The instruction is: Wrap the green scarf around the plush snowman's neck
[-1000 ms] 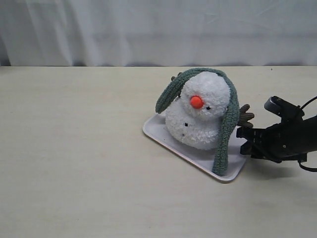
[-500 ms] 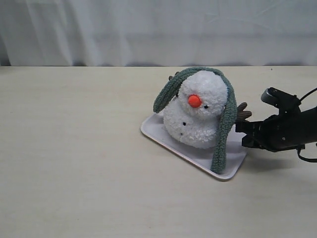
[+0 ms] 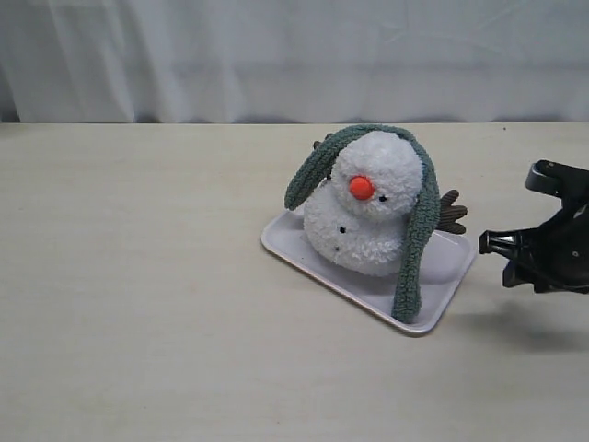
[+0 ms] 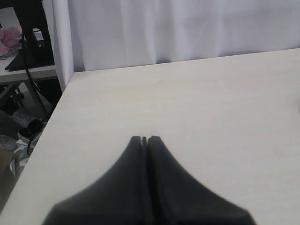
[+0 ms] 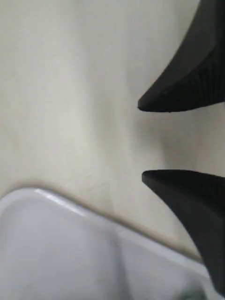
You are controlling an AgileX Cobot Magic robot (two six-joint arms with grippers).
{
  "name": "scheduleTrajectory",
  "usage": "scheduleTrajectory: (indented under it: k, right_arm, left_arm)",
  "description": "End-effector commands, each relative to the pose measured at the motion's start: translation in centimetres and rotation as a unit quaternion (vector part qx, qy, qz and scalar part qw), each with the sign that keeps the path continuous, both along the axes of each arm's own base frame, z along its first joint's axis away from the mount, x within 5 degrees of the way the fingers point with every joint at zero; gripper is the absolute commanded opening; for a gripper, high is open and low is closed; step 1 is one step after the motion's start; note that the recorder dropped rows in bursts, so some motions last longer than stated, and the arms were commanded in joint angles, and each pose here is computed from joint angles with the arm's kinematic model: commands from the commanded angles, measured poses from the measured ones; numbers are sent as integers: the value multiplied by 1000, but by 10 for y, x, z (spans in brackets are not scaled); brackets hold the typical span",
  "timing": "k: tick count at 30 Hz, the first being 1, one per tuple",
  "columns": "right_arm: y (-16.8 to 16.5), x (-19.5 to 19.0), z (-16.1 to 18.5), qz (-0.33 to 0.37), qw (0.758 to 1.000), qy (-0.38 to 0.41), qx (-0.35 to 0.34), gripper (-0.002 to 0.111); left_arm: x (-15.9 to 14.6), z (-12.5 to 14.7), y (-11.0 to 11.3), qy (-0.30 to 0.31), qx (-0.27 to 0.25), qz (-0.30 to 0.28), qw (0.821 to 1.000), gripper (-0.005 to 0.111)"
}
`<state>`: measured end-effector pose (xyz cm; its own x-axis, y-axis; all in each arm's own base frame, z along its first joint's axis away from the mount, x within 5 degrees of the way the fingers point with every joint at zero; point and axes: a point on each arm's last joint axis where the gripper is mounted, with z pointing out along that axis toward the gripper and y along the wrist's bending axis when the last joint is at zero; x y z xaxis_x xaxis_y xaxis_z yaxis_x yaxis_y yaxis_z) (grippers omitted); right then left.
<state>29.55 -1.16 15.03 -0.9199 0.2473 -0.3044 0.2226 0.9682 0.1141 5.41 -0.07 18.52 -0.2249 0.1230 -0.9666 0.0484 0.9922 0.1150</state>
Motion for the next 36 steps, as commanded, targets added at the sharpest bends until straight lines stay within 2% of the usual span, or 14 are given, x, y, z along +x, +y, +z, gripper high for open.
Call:
scheduleTrajectory:
  k: [1,5,9,17,31,36]
  right_arm:
    - [2,-15,8,-27,998,61,15,39]
    - [11,-25,1,-50,995,55,69,39]
    - [16,-36,-17,-109,987,10,118,39]
    - [21,-30,-18,-120,979,-36,160,39]
    - [26,3,-28,-90,977,-39,188,39]
    - [24,5,-37,-101,978,-32,181,39]
  left_arm:
    - [0,0,0,-5,-2,0,1000,0]
    - [0,0,0,-5,-2,0,1000,0]
    - [0,0,0,-5,-2,0,1000,0]
    - [0,0,0,-5,-2,0,1000,0]
    - [0,0,0,-5,-2,0,1000,0]
    - [0,0,0,-5,-2,0,1000,0]
